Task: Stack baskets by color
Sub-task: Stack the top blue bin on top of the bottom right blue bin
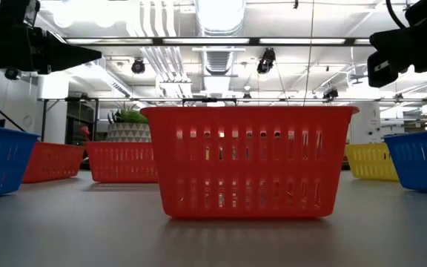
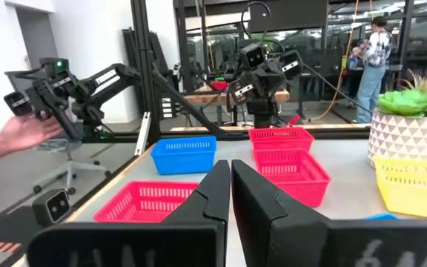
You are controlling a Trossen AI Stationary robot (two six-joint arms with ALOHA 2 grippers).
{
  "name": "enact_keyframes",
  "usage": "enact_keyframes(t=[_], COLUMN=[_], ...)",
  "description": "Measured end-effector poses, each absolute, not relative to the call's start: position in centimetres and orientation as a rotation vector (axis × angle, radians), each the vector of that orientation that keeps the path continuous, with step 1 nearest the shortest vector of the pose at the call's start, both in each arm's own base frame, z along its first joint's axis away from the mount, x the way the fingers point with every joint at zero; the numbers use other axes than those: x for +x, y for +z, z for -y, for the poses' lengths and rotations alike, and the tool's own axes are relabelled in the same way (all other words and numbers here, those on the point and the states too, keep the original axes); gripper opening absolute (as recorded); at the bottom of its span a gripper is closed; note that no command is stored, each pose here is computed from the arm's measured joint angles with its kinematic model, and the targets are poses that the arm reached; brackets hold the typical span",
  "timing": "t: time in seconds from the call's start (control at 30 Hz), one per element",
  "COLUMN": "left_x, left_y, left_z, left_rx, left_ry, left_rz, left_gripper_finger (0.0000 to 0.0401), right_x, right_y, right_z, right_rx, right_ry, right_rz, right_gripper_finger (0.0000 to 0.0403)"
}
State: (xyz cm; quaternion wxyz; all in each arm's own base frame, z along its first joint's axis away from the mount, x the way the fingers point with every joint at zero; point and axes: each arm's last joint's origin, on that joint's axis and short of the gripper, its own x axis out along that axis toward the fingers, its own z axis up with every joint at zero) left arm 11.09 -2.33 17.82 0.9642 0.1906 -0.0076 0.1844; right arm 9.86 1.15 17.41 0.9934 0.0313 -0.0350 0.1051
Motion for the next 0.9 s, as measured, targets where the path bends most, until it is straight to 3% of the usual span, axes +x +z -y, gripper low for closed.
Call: enact_keyframes(t=[0.2,0.4,0.63,0.9], left_x=[11.1,11.1,11.0,11.3], left_y=[17.8,18.5,19.2,20.0], left_z=[2.4,2.6,2.6,3.5], left_rx=[0.300,-0.132,-0.166,-0.143], left_ry=[0.355,0.237,0.218,-0.045], left_rz=[0.036,0.167,0.241,0.330], left_gripper_finger=[0.0000,0.0000,0.0000,0.0000], right_x=[9.9,9.9,9.9,9.9], right_y=[17.4,17.4,17.5,19.1], right_z=[-1.1,-1.1,-0.9,-0.9], right_rx=[0.065,0.092,0.230,0.231], right_ry=[0.210,0.210,0.130,0.146], right_rz=[0.070,0.068,0.069,0.228], right_gripper_finger=[0.0009,0.0009,0.0009,0.0009])
